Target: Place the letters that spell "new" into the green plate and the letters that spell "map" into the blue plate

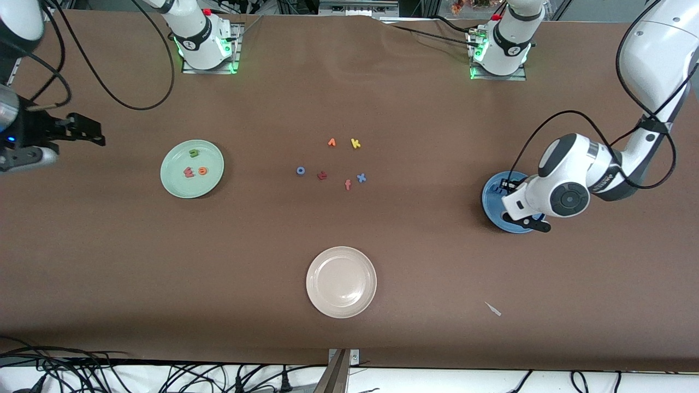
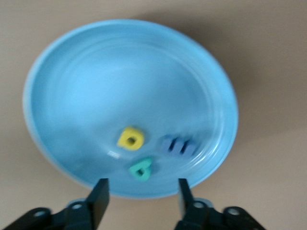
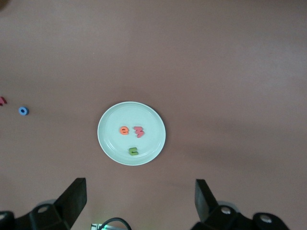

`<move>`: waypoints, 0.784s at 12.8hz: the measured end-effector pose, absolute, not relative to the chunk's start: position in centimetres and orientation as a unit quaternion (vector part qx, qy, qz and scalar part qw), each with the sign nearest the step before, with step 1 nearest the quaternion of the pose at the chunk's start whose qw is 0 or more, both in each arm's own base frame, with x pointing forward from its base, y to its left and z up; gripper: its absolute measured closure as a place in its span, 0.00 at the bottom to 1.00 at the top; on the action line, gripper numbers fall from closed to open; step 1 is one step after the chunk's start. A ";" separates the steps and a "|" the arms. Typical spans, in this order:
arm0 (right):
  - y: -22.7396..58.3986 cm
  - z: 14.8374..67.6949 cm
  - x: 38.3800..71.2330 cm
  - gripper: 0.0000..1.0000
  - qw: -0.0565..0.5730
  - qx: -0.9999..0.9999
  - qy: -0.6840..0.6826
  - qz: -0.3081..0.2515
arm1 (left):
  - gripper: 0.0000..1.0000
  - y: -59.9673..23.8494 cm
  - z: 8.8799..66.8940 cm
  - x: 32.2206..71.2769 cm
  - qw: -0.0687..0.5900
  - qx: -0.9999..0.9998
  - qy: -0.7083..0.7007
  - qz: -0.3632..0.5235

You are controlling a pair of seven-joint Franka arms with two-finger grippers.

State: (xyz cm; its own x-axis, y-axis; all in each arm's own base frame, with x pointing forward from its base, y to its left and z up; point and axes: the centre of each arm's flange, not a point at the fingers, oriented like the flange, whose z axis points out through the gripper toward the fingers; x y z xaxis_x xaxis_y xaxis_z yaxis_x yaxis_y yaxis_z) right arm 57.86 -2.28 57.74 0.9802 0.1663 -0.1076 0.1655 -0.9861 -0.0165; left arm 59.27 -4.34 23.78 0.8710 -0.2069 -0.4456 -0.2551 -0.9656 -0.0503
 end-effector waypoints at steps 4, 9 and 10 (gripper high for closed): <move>-2.7 58.7 55.8 0.00 0.007 -0.999 0.004 0.037 | 0.00 -1.1 29.3 62.3 0.056 -0.970 0.075 0.226; -3.5 61.0 54.5 0.00 -0.008 -1.000 0.018 0.003 | 0.00 1.6 31.0 63.2 0.028 -0.974 0.033 0.221; -3.5 61.2 54.4 0.00 -0.008 -1.000 0.025 0.002 | 0.00 2.3 31.5 63.2 0.017 -0.975 0.003 0.223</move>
State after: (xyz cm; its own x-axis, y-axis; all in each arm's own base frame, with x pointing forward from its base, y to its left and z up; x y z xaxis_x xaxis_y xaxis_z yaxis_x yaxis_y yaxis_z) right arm 54.40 -3.46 61.22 0.9988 -0.0498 -0.0036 -0.0497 -0.9986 0.0154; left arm 63.20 2.28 31.49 0.9004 0.0018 -0.4351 -0.0132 -0.9994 -0.0315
